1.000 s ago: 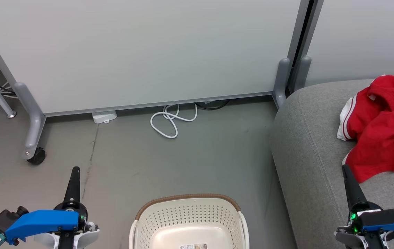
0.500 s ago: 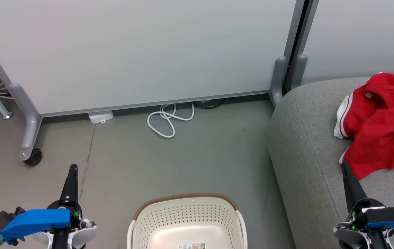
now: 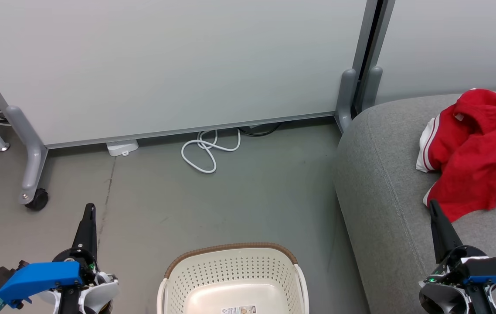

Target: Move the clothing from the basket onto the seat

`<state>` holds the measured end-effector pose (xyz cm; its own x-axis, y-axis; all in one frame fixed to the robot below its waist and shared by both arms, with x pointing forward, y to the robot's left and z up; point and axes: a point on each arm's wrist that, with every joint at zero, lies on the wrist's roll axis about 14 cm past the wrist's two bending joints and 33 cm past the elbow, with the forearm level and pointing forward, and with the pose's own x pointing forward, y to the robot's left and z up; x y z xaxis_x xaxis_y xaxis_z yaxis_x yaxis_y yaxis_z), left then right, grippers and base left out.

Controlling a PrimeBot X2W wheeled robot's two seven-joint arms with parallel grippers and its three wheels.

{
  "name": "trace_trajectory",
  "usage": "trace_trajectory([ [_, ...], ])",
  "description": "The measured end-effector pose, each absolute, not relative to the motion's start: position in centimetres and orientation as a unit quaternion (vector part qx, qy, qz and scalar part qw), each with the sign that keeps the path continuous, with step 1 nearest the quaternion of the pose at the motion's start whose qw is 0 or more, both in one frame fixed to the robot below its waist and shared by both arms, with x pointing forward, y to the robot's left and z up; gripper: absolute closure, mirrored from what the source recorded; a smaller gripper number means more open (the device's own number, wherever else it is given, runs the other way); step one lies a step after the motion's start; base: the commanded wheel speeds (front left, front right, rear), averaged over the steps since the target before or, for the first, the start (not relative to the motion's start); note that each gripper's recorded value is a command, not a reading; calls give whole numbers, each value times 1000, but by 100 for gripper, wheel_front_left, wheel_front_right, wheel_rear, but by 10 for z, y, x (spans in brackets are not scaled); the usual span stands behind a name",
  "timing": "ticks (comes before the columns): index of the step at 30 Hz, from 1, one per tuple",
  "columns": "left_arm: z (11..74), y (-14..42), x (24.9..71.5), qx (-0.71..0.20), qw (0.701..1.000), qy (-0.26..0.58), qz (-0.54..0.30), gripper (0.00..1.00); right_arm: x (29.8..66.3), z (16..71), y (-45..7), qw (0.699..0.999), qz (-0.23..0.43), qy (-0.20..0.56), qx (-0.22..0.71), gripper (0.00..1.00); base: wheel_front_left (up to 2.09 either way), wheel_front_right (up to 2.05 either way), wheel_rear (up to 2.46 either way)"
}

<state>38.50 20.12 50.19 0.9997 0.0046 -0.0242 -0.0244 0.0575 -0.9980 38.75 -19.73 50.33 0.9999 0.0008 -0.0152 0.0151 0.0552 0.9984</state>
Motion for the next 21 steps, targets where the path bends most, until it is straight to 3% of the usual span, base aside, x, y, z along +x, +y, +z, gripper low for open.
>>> trace_trajectory([
  [9,504,201,388,-708,706,3,4,100,387,504,-199,705,-3,4,709,100,0,0,0],
  [21,504,200,388,-708,706,3,4,100,387,504,-199,705,-3,4,709,100,0,0,0],
])
